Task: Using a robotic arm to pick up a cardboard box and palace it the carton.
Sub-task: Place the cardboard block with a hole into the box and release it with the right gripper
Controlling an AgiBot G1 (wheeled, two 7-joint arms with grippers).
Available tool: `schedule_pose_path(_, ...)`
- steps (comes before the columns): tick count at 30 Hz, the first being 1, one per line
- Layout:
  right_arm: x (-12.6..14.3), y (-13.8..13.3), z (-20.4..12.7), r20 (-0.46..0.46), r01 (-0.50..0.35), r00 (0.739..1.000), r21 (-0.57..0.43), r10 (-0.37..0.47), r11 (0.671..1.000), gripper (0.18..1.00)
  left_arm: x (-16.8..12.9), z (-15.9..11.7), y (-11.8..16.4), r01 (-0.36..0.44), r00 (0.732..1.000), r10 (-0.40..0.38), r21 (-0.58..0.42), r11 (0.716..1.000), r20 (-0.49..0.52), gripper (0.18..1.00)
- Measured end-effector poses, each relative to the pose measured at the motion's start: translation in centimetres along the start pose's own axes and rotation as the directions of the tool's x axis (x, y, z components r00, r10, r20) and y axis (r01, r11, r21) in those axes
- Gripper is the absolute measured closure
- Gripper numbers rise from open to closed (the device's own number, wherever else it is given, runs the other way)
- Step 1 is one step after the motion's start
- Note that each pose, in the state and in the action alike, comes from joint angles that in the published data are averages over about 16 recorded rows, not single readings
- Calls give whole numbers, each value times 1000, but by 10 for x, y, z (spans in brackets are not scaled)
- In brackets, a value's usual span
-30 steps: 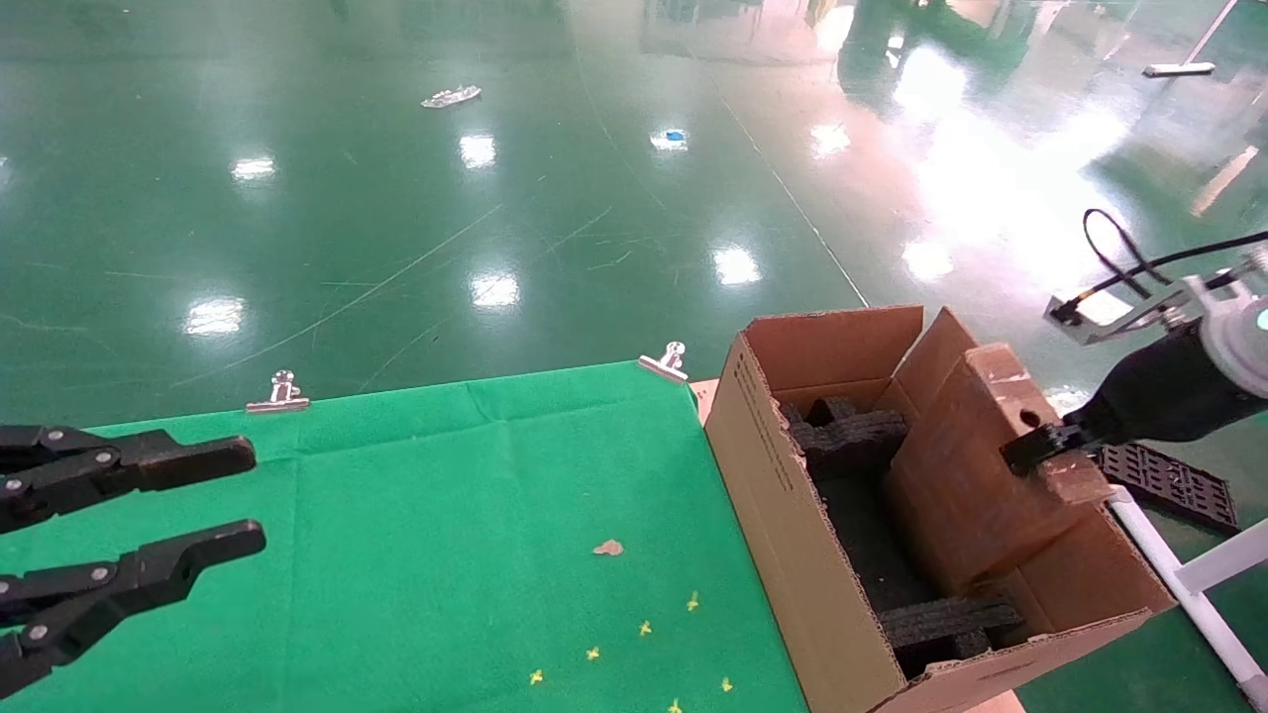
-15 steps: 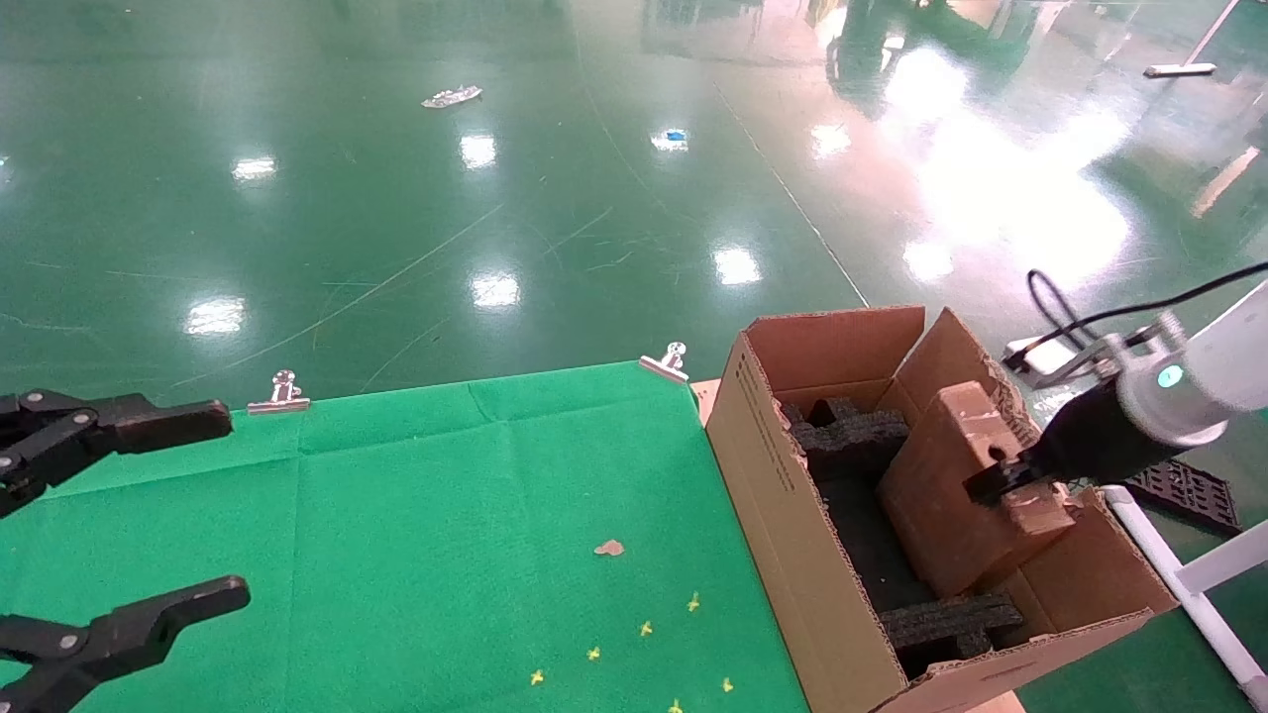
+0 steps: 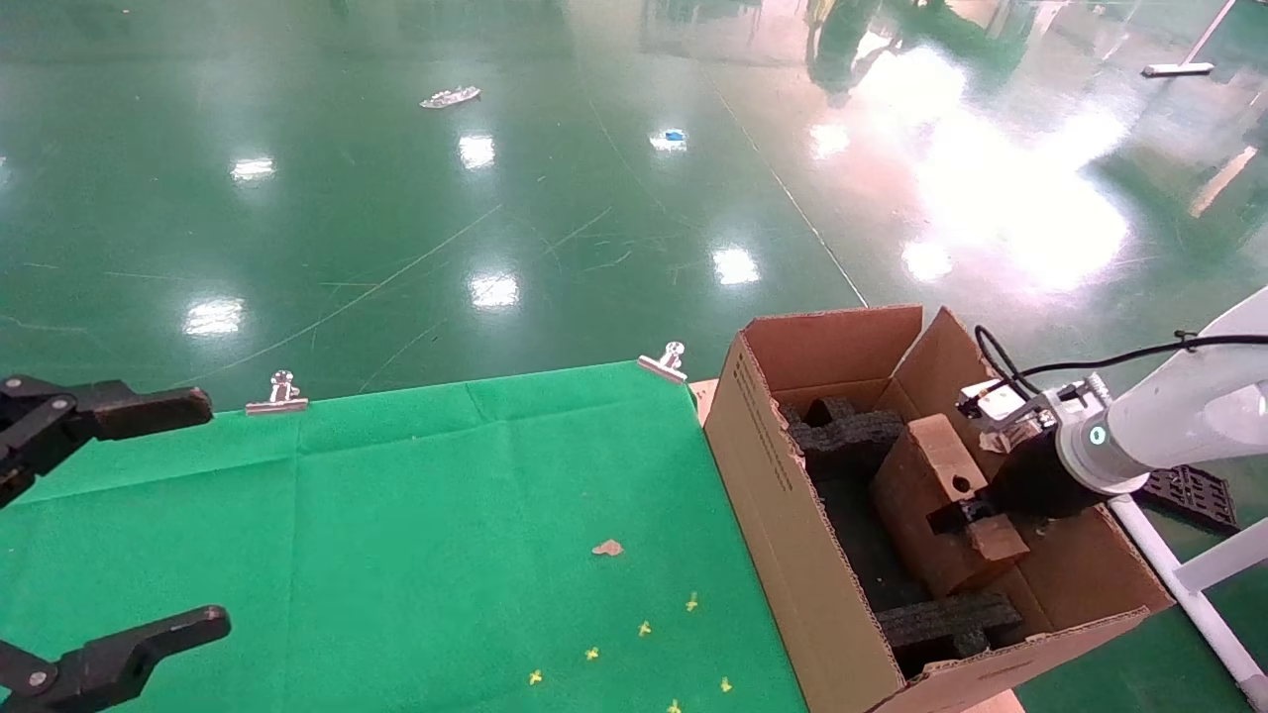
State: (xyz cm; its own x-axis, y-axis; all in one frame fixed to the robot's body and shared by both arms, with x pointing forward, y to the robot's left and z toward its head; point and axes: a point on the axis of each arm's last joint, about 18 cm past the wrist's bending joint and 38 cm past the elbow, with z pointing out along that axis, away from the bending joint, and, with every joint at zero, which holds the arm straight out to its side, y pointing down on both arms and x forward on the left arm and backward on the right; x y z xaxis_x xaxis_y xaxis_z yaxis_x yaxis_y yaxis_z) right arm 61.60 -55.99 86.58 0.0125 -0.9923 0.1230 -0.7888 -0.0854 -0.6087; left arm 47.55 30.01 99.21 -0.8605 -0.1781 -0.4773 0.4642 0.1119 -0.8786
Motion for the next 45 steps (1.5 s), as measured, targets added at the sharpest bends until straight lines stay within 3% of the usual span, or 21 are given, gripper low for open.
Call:
schedule_pose_path(13, 4, 3, 0, -8, 23, 1000, -3, -23, 1000, 862, 0, 0, 0, 0, 1000, 0, 0, 1000, 0, 185)
schedule_pose_path(25, 7, -3, -9, -26, 26, 999, -11, -27, 1000, 767, 0, 0, 0, 0, 1000, 0, 0, 1000, 0, 184)
schedule_pose_path(37, 7, -12, -18, -26, 46, 999, 11, -46, 999, 540, 0, 0, 0, 0, 1000, 0, 0, 1000, 0, 184)
schedule_pose_path(45, 12, -32, -44, -14, 64, 998, 92, -63, 994, 368, 0, 0, 0, 0, 1000, 0, 0, 1000, 0, 184)
